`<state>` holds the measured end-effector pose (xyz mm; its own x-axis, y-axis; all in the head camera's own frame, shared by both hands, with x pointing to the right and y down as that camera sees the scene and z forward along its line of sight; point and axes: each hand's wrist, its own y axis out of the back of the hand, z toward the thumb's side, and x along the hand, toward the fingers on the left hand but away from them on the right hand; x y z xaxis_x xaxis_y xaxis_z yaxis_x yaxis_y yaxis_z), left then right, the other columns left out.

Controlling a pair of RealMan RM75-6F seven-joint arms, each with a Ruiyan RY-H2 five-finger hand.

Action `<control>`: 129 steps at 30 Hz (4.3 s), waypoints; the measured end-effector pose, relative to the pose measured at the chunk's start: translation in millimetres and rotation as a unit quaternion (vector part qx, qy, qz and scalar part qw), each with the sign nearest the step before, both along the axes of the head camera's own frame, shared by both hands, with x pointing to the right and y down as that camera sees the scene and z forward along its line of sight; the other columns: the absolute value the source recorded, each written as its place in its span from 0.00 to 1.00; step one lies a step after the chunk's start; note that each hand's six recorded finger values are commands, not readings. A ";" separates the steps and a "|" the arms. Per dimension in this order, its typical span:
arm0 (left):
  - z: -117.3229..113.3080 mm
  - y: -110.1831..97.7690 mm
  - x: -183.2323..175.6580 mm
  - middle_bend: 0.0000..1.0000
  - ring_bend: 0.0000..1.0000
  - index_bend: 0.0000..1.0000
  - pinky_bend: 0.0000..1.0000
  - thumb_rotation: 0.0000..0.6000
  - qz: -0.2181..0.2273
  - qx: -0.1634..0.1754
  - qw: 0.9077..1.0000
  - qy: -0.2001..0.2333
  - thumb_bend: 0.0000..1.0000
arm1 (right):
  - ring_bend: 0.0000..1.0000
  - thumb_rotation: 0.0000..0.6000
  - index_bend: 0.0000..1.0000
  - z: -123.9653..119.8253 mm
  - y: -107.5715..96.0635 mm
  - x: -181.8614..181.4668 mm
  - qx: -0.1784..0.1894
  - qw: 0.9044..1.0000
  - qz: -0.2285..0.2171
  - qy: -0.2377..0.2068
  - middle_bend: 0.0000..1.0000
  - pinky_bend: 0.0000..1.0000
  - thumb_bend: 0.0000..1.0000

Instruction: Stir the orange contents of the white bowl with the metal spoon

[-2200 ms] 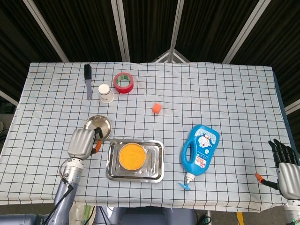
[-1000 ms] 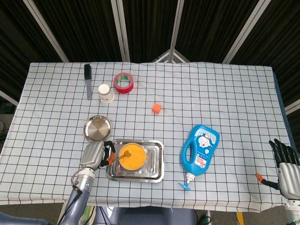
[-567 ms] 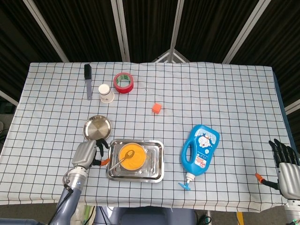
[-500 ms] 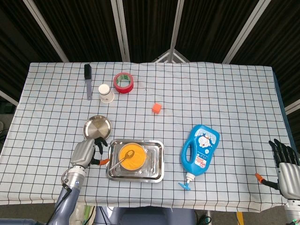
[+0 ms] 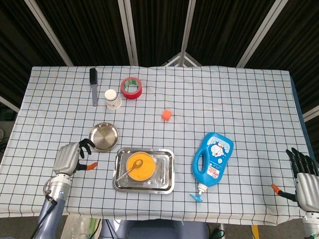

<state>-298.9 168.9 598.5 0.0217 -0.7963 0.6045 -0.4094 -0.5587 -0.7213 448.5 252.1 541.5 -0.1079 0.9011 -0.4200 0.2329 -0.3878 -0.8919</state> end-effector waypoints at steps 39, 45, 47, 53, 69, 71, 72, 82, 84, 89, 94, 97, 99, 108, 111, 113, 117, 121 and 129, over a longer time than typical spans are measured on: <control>-5.3 20.2 57.6 0.85 0.78 0.29 0.87 1.00 0.339 0.013 0.933 -0.116 0.94 | 0.00 1.00 0.00 -0.9 -1.1 1.2 0.002 1.000 0.005 -0.001 0.00 0.00 0.20; 0.3 26.5 98.5 0.85 0.78 0.31 0.87 1.00 0.385 -0.014 0.921 -0.058 0.94 | 0.00 1.00 0.00 -0.8 -0.8 1.9 0.001 1.000 0.006 -0.001 0.00 0.00 0.20; 1.6 30.1 108.9 0.85 0.78 0.32 0.87 1.00 0.399 -0.026 0.916 -0.036 0.94 | 0.00 1.00 0.00 -0.7 -0.9 2.1 0.000 1.000 0.007 -0.001 0.00 0.00 0.20; 3.4 41.0 122.2 0.85 0.78 0.36 0.87 1.00 0.414 -0.065 0.908 0.012 0.94 | 0.00 1.00 0.00 -0.5 -1.3 3.4 0.000 1.000 0.011 0.000 0.00 0.00 0.20; 13.9 52.7 110.6 0.85 0.78 0.42 0.87 1.00 0.430 -0.109 0.896 0.007 0.93 | 0.00 1.00 0.00 -0.5 -1.7 3.8 0.000 1.000 0.013 0.001 0.00 0.00 0.20; 16.7 51.6 107.6 0.85 0.78 0.42 0.87 1.00 0.429 -0.111 0.896 -0.001 0.93 | 0.00 1.00 0.00 -0.4 -1.8 3.4 0.001 1.000 0.012 0.001 0.00 0.00 0.20; 17.7 51.1 106.4 0.85 0.78 0.42 0.87 1.00 0.429 -0.112 0.896 -0.005 0.93 | 0.00 1.00 0.00 -0.4 -1.8 3.2 0.001 1.000 0.012 0.001 0.00 0.00 0.20; 28.9 50.8 102.1 0.85 0.78 0.41 0.87 1.00 0.424 -0.128 0.896 -0.022 0.93 | 0.00 1.00 0.00 -0.4 -1.6 2.7 0.001 1.000 0.012 0.001 0.00 0.00 0.20; 31.3 51.9 102.0 0.85 0.78 0.41 0.87 1.00 0.423 -0.132 0.896 -0.023 0.93 | 0.00 1.00 0.00 -0.4 -1.7 2.8 0.001 1.000 0.012 0.001 0.00 0.00 0.20; 34.0 50.4 98.6 0.85 0.78 0.41 0.87 1.00 0.422 -0.132 0.896 -0.032 0.93 | 0.00 1.00 0.00 -0.7 -1.6 3.0 0.002 1.000 0.012 0.001 0.00 0.00 0.20; 34.5 44.3 91.8 0.85 0.78 0.41 0.87 1.00 0.415 -0.127 0.900 -0.046 0.93 | 0.00 1.00 0.00 -0.5 -1.6 2.5 0.002 1.000 0.011 0.002 0.00 0.00 0.20; 34.8 40.3 86.3 0.85 0.78 0.42 0.87 1.00 0.410 -0.127 0.902 -0.054 0.93 | 0.00 1.00 0.00 -0.1 -1.6 2.4 0.002 1.000 0.011 0.002 0.00 0.00 0.20; 35.8 37.9 82.2 0.85 0.78 0.42 0.87 1.00 0.406 -0.128 0.903 -0.060 0.93 | 0.00 1.00 0.00 0.0 -1.6 2.3 0.002 1.000 0.011 0.002 0.00 0.00 0.20; 42.0 29.7 69.3 0.85 0.78 0.42 0.87 1.00 0.391 -0.129 0.908 -0.081 0.93 | 0.00 1.00 0.00 -0.3 -1.2 0.8 0.003 1.000 0.009 0.002 0.00 0.00 0.20; 41.5 26.5 67.6 0.85 0.78 0.42 0.87 1.00 0.387 -0.124 0.910 -0.084 0.92 | 0.00 1.00 0.00 0.0 -0.9 0.7 0.002 1.000 0.009 0.002 0.00 0.00 0.20; 41.1 23.7 66.0 0.85 0.78 0.42 0.87 1.00 0.383 -0.120 0.912 -0.087 0.92 | 0.00 1.00 0.00 0.3 -0.9 0.5 0.001 1.000 0.009 0.002 0.00 0.00 0.20; 42.2 19.1 62.6 0.85 0.78 0.42 0.87 1.00 0.375 -0.115 0.915 -0.093 0.92 | 0.00 1.00 0.00 -0.1 -0.6 0.5 0.001 1.000 0.009 0.001 0.00 0.00 0.20; 43.9 15.3 59.5 0.85 0.78 0.42 0.87 1.00 0.367 -0.113 0.918 -0.100 0.91 | 0.00 1.00 0.00 -0.5 0.0 -0.2 0.001 1.000 0.008 0.000 0.00 0.00 0.20; 42.6 9.7 55.3 0.85 0.78 0.41 0.87 1.00 0.353 -0.109 0.923 -0.106 0.78 | 0.00 1.00 0.00 -0.5 0.3 -0.3 0.000 1.000 0.009 -0.002 0.00 0.00 0.20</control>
